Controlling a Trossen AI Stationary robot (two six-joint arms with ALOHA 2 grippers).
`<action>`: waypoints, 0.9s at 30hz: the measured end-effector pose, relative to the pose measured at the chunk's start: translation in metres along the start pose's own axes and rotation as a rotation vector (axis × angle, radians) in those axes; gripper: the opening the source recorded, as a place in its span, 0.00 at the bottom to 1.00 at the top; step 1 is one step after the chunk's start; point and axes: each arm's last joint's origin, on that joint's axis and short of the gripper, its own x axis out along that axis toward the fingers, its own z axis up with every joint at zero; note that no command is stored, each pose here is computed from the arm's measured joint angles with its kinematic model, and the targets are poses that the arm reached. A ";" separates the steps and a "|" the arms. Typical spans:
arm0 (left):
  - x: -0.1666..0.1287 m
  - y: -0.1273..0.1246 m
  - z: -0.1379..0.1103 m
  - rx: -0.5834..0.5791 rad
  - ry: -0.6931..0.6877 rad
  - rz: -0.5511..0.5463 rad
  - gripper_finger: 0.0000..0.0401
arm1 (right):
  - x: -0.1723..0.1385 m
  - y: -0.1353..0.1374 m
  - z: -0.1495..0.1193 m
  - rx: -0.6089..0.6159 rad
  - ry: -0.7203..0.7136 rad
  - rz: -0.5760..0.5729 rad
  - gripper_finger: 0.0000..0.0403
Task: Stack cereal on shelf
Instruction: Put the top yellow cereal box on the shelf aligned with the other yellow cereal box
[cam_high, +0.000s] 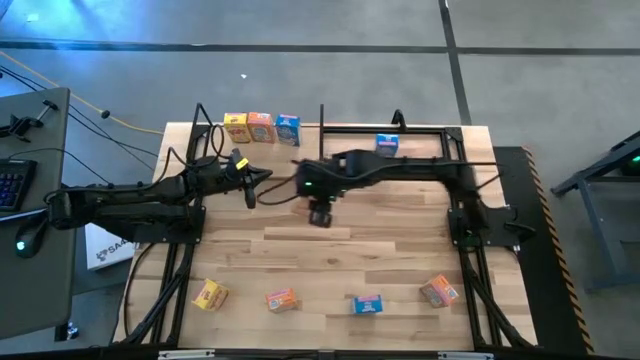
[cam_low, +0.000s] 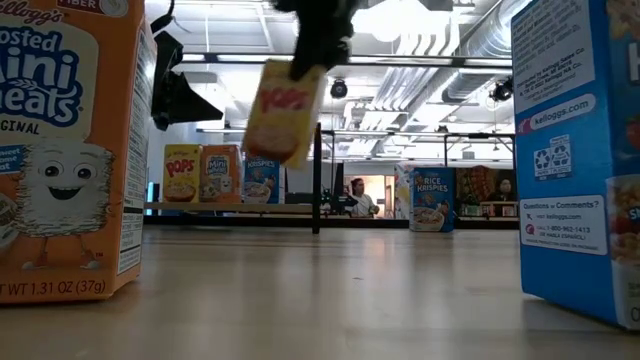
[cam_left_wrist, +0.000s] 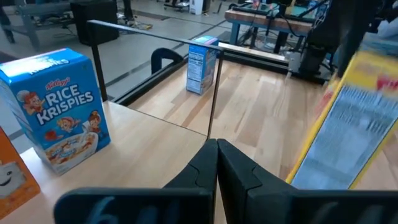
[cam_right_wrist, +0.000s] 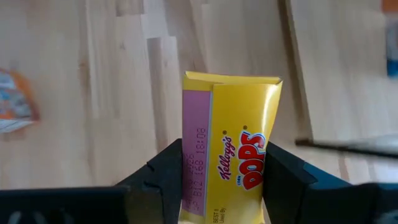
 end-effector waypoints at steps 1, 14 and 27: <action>0.000 0.000 0.000 0.002 0.002 0.000 0.00 | 0.008 -0.002 0.005 -0.021 0.005 -0.001 0.38; 0.000 0.000 -0.005 0.005 0.055 -0.016 0.00 | 0.089 -0.030 0.023 -0.107 0.038 0.039 0.38; -0.001 -0.003 -0.008 0.006 0.088 -0.102 0.05 | 0.093 -0.028 0.029 -0.222 -0.031 0.060 0.58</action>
